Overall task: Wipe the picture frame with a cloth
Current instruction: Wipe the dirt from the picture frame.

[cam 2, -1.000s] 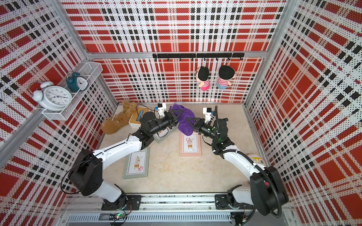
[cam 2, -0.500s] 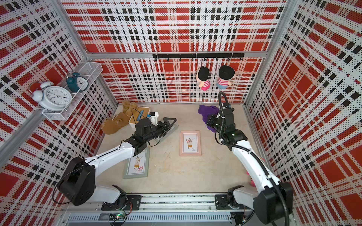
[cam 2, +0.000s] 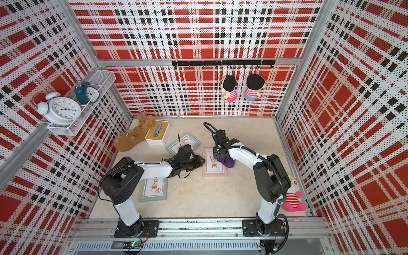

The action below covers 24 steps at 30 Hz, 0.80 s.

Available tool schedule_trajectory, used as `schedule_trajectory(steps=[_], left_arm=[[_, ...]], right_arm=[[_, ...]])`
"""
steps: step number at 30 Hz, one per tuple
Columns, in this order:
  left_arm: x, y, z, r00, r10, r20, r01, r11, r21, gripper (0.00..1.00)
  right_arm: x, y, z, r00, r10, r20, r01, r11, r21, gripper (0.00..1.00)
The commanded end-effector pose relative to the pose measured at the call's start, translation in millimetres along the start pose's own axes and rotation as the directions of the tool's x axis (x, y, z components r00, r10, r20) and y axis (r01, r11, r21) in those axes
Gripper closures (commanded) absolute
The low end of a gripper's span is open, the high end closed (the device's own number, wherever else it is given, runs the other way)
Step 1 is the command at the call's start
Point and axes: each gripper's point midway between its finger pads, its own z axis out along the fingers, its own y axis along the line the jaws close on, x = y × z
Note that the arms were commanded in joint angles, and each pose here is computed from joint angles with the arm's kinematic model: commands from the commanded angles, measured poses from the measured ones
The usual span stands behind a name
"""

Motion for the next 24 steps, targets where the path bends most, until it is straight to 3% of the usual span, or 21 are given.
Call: schedule_trajectory(steps=[1, 8, 16, 20, 24], left_arm=[[-6, -5, 6, 1.000, 0.021, 0.023, -0.022, 1.000, 0.014, 0.50], [6, -5, 14, 1.000, 0.026, -0.014, -0.025, 0.998, 0.050, 0.61], [15, 10, 21, 0.999, 0.017, -0.042, -0.016, 1.000, 0.013, 0.65], [20, 19, 23, 0.998, 0.006, -0.055, -0.006, 1.000, -0.011, 0.67], [23, 25, 23, 0.999, -0.004, -0.055, 0.003, 1.000, -0.028, 0.69]], right_arm=[[0, 18, 8, 0.998, -0.048, -0.027, 0.046, 0.995, -0.085, 0.87], [10, 30, 23, 0.996, -0.052, -0.074, 0.040, 0.988, -0.152, 0.74], [21, 36, 35, 0.994, -0.031, -0.103, 0.010, 0.981, -0.195, 0.71], [23, 38, 36, 0.994, -0.029, -0.105, 0.007, 0.979, -0.205, 0.57], [19, 38, 25, 0.996, -0.024, -0.082, 0.006, 0.977, -0.213, 0.53]])
